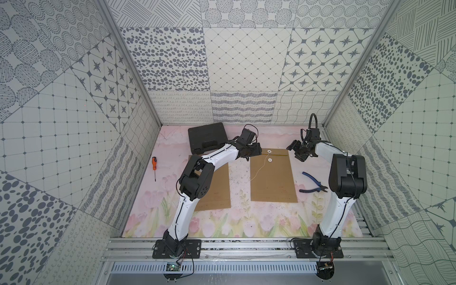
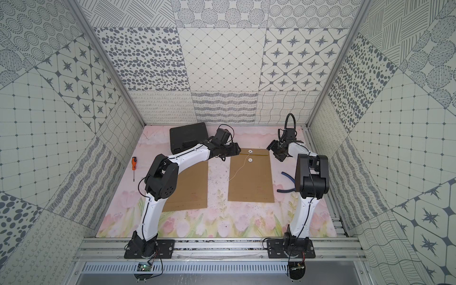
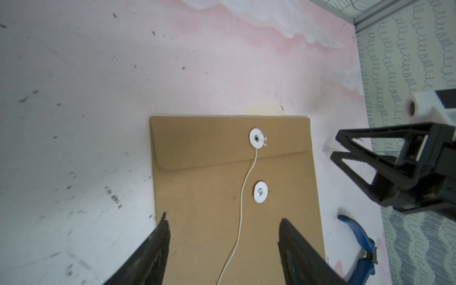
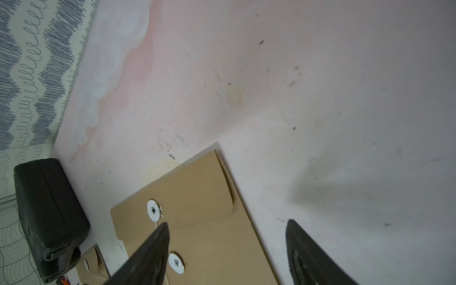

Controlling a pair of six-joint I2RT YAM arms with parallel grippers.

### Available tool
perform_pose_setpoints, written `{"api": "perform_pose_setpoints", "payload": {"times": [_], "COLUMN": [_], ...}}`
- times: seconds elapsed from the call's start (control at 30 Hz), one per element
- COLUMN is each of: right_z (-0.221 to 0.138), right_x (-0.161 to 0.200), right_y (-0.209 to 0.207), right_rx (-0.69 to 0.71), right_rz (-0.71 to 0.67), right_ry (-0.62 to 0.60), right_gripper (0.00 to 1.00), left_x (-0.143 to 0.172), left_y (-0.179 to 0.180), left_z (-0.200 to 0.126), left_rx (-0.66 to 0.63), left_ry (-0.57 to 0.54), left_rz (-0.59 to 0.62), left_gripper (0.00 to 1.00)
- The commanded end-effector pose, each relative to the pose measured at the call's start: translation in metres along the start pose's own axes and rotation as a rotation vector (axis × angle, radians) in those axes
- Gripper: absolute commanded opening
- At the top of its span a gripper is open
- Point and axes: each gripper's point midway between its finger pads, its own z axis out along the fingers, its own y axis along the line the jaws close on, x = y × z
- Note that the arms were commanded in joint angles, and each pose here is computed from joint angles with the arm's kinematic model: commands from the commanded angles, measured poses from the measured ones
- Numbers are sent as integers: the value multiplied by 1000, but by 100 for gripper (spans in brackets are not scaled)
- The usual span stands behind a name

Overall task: Close the mouth of the file bag
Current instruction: Move the file bag to the center of the board, then pick up the file bag from the center of the board.

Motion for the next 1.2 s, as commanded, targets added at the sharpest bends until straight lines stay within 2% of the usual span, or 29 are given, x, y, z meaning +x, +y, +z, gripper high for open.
{"api": "perform_pose_setpoints", "payload": {"times": [0.0, 0.37, 0.53, 0.73, 0.83, 1.03, 1.17], "right_z": [10, 36, 32, -1, -14, -25, -23], "right_x": [1, 19, 29, 40, 47, 54, 45], "right_y": [5, -2, 31, 77, 87, 98, 80], "right_rx": [-30, -8, -139, -395, -451, -503, -377], "right_rz": [-10, -63, -146, -202, -226, -252, -217], "right_ry": [24, 107, 144, 151, 153, 150, 90], "right_gripper": [76, 76, 76, 76, 76, 75, 73], "left_x": [4, 19, 28, 31, 31, 32, 38], "left_y": [-13, 35, 45, 61, 71, 83, 88], "left_z": [26, 48, 50, 49, 48, 48, 49], "left_rx": [82, 9, -5, -27, -38, -51, -61], "left_ry": [47, 143, 176, 195, 202, 208, 218], "left_rz": [-18, -112, -116, -125, -131, -145, -153], "left_gripper": [70, 63, 62, 59, 59, 58, 57]}}
